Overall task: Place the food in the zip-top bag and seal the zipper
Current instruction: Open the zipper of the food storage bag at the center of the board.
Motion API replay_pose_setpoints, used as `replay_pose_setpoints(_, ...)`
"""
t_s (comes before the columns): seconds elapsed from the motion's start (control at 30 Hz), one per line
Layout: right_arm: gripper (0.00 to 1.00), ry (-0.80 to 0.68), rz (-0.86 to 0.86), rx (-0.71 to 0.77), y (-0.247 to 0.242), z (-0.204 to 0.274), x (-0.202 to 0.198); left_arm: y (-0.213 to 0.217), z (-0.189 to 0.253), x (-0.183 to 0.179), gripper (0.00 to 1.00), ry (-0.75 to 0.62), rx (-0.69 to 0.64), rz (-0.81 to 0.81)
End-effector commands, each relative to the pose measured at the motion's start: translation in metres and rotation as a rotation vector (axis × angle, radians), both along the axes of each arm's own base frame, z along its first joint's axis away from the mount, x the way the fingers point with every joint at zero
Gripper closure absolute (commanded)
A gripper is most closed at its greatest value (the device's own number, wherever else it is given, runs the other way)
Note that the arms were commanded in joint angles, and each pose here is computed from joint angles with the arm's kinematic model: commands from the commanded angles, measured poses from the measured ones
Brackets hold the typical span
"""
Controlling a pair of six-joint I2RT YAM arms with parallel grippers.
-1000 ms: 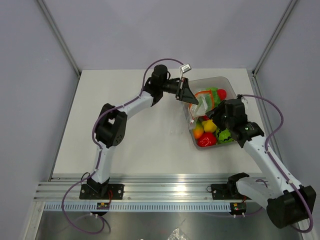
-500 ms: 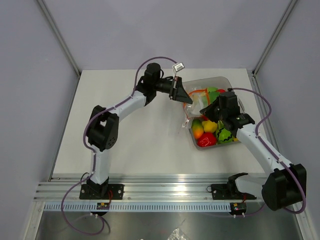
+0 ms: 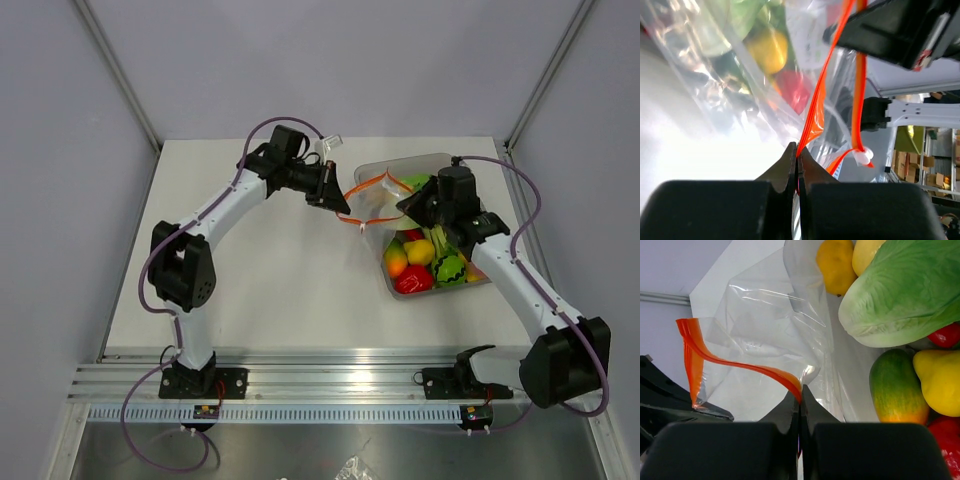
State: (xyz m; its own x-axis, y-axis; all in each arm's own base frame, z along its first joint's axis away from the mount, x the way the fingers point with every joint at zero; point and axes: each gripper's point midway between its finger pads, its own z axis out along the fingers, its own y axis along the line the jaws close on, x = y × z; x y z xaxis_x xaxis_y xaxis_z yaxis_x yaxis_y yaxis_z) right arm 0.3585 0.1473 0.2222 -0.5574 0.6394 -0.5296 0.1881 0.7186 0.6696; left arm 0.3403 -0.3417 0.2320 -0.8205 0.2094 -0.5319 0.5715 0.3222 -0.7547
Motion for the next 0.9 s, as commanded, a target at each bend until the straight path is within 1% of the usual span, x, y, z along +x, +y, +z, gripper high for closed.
replay_pose_setpoints(0.0, 1.0, 0.01, 0.069, -0.006, 0.015, -0.008, 0.008, 0.024, 0.013, -0.006, 1.0, -0.063, 0.133, 0.059)
replay_pose_setpoints(0.03, 1.0, 0.031, 0.078, -0.012, 0.019, -0.018, 0.009, 0.024, 0.019, -0.005, 1.0, -0.077, 0.134, 0.064)
replay_pose_setpoints(0.17, 1.0, 0.063, 0.1, -0.045, 0.033, -0.037, 0.014, 0.027, 0.019, -0.001, 1.0, -0.11, 0.221, 0.118)
replay_pose_setpoints(0.33, 1.0, 0.106, 0.096, -0.101, 0.032, -0.059, 0.021, 0.026, 0.008, 0.0, 1.0, -0.083, 0.238, 0.134)
replay_pose_setpoints(0.47, 0.92, 0.105, 0.104, -0.129, 0.03, -0.058, 0.022, 0.027, -0.005, 0.005, 1.0, -0.077, 0.287, 0.17)
replay_pose_setpoints(0.5, 0.89, 0.1, 0.106, -0.13, 0.029, -0.055, 0.021, 0.028, -0.005, 0.007, 1.0, -0.085, 0.295, 0.182)
replay_pose_setpoints(0.57, 0.92, 0.072, 0.115, -0.134, 0.029, -0.045, 0.02, 0.029, -0.003, 0.007, 1.0, -0.098, 0.328, 0.193)
replay_pose_setpoints(0.6, 0.94, 0.049, 0.112, -0.127, 0.028, -0.036, 0.019, 0.027, 0.011, 0.009, 1.0, -0.129, 0.319, 0.2)
replay_pose_setpoints(0.63, 1.0, 0.033, 0.117, -0.12, 0.028, -0.03, 0.017, 0.032, 0.015, 0.012, 1.0, -0.152, 0.345, 0.228)
replay_pose_setpoints(0.7, 1.0, -0.026, 0.156, -0.067, 0.04, -0.011, 0.018, 0.04, 0.034, 0.009, 1.0, -0.201, 0.363, 0.249)
replay_pose_setpoints(0.73, 1.0, -0.043, 0.196, -0.042, 0.048, -0.002, 0.015, 0.046, 0.049, 0.014, 1.0, -0.252, 0.369, 0.283)
replay_pose_setpoints(0.8, 1.0, -0.078, 0.251, -0.027, 0.069, 0.016, 0.017, 0.058, 0.064, 0.01, 1.0, -0.287, 0.394, 0.315)
replay_pose_setpoints(0.83, 1.0, -0.092, 0.295, -0.024, 0.081, 0.022, 0.015, 0.065, 0.077, 0.015, 1.0, -0.331, 0.411, 0.352)
replay_pose_setpoints(0.87, 1.0, -0.105, 0.322, -0.017, 0.091, 0.028, 0.015, 0.073, 0.078, 0.013, 1.0, -0.331, 0.444, 0.369)
